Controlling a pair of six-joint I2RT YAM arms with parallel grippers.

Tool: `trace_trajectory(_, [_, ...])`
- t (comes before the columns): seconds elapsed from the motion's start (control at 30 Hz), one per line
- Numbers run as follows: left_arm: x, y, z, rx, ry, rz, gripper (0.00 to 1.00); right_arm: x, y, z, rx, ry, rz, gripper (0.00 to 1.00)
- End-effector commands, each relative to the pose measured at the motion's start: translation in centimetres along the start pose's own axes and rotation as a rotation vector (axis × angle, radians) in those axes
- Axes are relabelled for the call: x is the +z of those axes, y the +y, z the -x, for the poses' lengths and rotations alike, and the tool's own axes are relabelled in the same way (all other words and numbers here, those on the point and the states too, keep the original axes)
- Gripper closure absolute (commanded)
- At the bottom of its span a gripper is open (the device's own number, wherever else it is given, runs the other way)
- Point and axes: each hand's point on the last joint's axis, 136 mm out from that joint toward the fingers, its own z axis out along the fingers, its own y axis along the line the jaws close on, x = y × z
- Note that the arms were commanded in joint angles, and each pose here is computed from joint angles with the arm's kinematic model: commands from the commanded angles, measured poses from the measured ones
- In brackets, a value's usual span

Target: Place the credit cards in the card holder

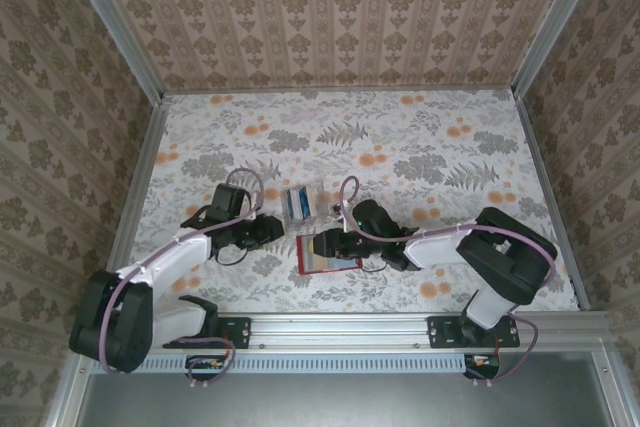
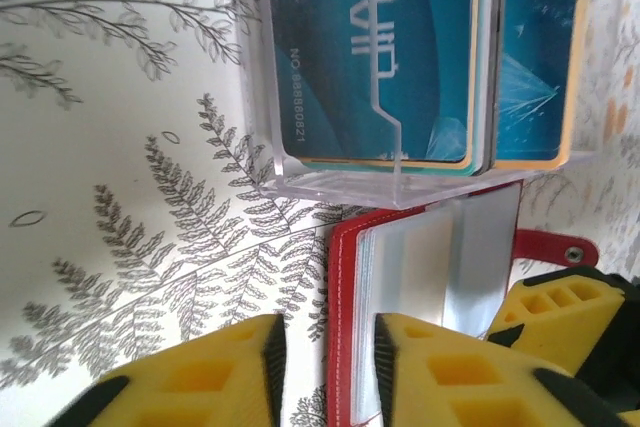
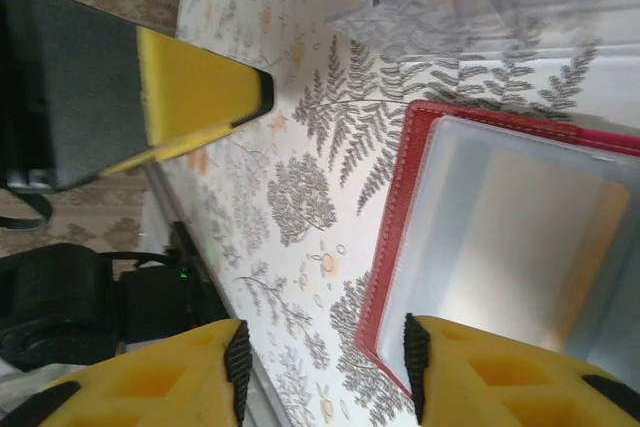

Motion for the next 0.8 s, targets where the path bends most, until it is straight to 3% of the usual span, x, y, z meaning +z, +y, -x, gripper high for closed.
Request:
trace_trajectory(0.0, [-1.7,0.2,0.8,0.016,-0.036,0.050,0.58,-2.1,1.8,3.0,-0.183,-0.077,-0.130,0.49])
trace_trajectory(0.17, [-4.4,0.8,2.9,0.027,-0.104,0.136,0.34,-5.1,-0.1,7.6,-0.275,-0.212,-0.485,0.43])
trace_trajectory(0.23, [-5.5,1.7,3.8,-0.013,-0.146,0.203,0.13,-5.2,0.1,9.0,-0.295,-0.219,-0.544,0.41])
trace_trajectory(0.3, [-6.4,2.3,4.6,-0.040,-0.196,0.232,0.04,-4.2,0.6,9.9,-0.312,-0.206,-0.555,0.39])
trace_trajectory(0.57, [-7.8,1.6,5.9,-0.038,-0.246,0.198,0.00,-2.1,-1.6,12.5,-0.334,-0.164,-0.769,0.39])
trace_trajectory(0.77, [-7.2,1.6,5.4,-0.035,-0.221,0.164,0.00,0.3,-1.8,12.4,-0.361,-0.075,-0.758,0.43])
